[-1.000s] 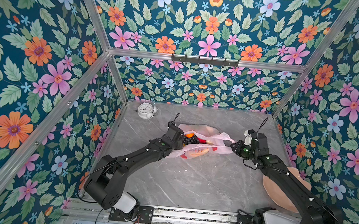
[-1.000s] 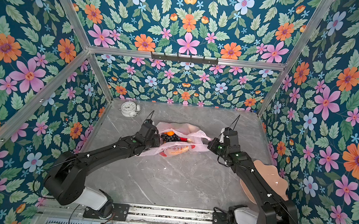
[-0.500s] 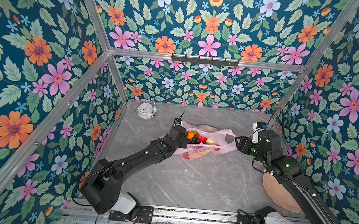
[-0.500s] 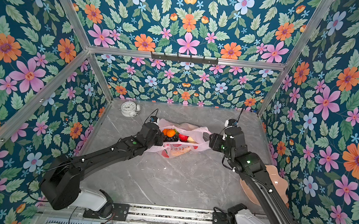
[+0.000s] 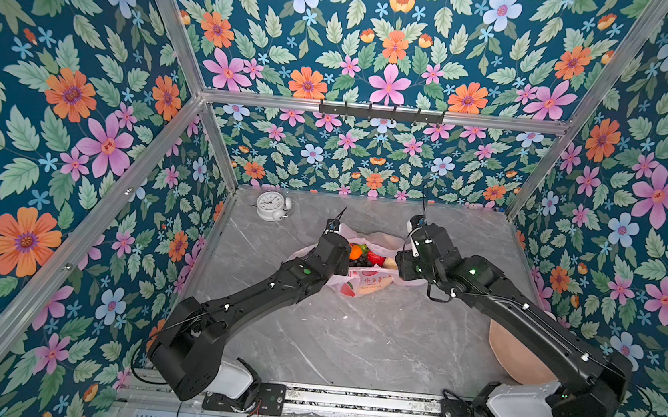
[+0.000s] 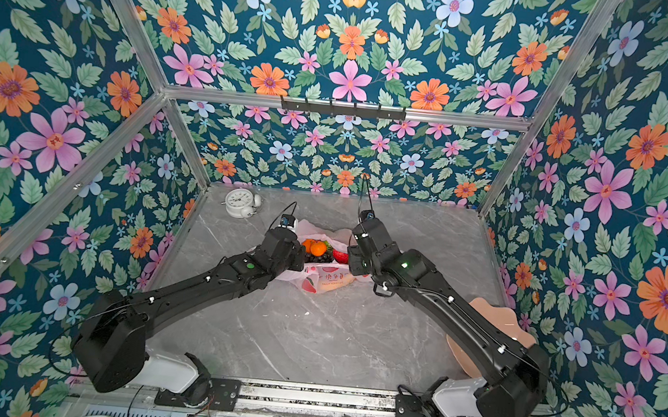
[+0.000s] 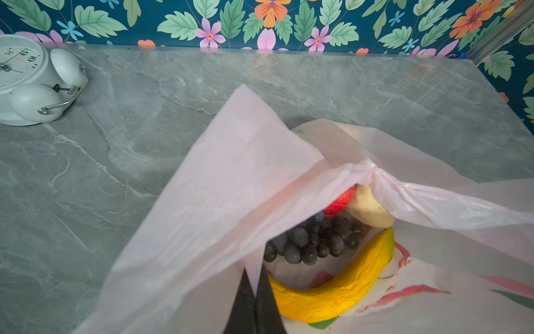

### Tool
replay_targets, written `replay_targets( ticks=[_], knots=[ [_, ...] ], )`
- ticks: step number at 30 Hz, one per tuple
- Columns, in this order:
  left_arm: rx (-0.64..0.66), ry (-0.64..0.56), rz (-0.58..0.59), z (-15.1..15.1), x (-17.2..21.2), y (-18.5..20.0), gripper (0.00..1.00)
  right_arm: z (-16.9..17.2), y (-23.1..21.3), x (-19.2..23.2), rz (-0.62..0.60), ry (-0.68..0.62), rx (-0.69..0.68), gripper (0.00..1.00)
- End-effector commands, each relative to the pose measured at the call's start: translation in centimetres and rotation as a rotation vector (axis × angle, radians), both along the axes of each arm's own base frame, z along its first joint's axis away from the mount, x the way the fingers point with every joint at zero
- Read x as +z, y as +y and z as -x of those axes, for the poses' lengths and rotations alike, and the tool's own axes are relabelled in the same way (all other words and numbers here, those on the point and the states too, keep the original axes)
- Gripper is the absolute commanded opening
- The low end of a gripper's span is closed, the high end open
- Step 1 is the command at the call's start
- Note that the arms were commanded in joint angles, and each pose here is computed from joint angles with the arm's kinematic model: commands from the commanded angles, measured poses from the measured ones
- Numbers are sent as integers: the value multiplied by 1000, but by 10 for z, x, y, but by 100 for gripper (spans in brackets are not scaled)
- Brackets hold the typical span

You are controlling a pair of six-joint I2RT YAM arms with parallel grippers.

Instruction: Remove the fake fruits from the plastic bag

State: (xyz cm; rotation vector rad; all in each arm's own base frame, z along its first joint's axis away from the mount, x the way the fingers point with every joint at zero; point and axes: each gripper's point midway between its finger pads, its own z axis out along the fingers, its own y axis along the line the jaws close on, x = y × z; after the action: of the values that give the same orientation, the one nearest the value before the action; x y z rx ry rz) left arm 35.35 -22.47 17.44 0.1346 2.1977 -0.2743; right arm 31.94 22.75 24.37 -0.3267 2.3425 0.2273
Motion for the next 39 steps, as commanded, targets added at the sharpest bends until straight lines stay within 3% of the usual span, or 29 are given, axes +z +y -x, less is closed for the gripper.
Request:
replay_targets(
  ticks=[1,12,18,21,27,31,35,39],
  knots=[
    [3,-14,0,0,4,2,0,-11,9,-10,24,12,7,62],
    [-6,-25,8,6,3,6,0,-61,-6,-63,284,77,-107,70],
    [-12,-29,11,12,-1,9,0,-92,-19,-78,437,75,-103,85],
    [-10,-27,6,15,-6,13,0,-100,-23,-87,472,97,-107,99],
    [-14,-18,7,17,-11,13,0,-112,-24,-110,537,108,-111,98],
    [-22,-20,20,19,-11,12,0,-128,-32,-110,544,77,-187,82],
    [-6,-21,20,21,-15,18,0,-139,-41,-96,473,43,-242,48],
    [29,-17,43,23,-20,37,0,-136,-43,-84,237,89,-232,10]
  ],
)
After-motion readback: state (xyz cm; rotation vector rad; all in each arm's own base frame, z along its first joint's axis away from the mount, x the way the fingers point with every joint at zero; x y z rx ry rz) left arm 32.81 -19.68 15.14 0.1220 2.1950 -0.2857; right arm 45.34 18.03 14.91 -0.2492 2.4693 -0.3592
